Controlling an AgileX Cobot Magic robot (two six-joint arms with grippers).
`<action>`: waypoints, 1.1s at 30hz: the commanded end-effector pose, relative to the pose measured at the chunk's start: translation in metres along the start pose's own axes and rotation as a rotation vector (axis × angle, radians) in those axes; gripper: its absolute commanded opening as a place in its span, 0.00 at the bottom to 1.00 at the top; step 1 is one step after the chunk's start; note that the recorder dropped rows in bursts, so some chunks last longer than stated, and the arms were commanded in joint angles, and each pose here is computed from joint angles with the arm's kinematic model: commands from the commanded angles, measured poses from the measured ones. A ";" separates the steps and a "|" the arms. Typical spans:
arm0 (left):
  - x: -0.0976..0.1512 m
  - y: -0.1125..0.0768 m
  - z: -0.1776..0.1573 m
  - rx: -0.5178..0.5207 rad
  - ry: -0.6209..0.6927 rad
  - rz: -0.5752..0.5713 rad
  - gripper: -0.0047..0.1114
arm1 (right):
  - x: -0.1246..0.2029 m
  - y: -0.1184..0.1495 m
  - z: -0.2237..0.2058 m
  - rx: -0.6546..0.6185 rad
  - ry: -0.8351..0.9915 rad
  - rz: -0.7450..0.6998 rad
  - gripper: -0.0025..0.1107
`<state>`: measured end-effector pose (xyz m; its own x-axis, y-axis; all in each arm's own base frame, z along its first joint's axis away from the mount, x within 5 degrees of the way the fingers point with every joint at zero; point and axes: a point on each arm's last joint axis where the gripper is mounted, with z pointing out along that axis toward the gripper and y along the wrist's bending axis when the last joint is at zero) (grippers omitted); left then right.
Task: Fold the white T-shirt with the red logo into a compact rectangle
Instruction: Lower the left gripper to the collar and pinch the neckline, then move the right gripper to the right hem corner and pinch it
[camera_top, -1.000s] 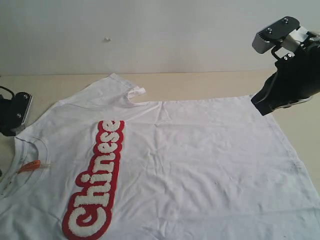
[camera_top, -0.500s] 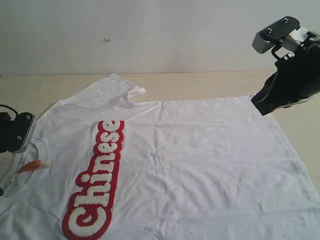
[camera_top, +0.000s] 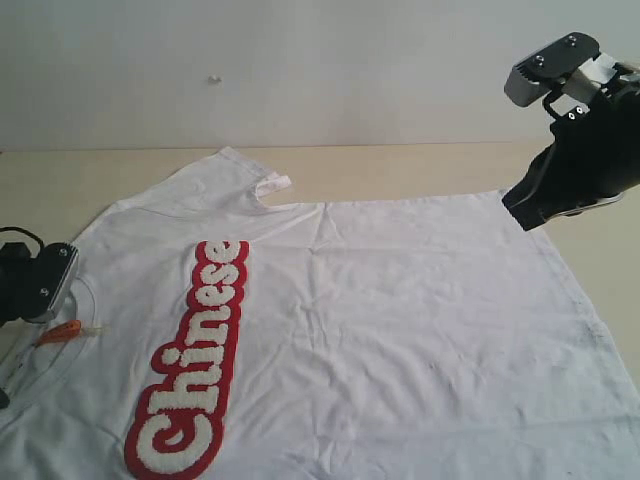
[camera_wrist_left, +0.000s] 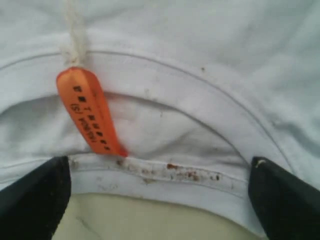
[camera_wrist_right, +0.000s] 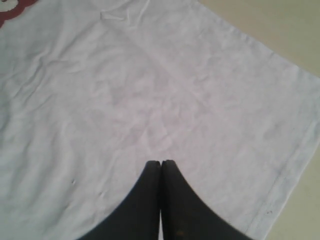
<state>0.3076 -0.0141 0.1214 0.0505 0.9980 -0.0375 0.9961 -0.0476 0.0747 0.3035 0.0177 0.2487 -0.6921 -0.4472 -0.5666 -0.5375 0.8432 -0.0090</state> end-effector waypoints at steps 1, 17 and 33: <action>0.001 0.000 0.002 0.007 -0.003 0.004 0.84 | -0.002 0.000 0.000 0.004 -0.010 -0.006 0.02; 0.004 0.002 0.016 0.014 0.028 0.043 0.84 | -0.002 0.000 0.000 0.006 -0.012 -0.006 0.23; 0.004 0.002 0.016 0.014 0.028 0.043 0.84 | -0.005 0.006 -0.001 -0.060 -0.041 0.066 0.75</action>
<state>0.3089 -0.0134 0.1146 0.0678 0.9973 -0.0293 0.9966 -0.0664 0.0478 0.3045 0.0226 0.2512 -0.7079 -0.3711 -0.6010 -0.5068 0.8595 0.0661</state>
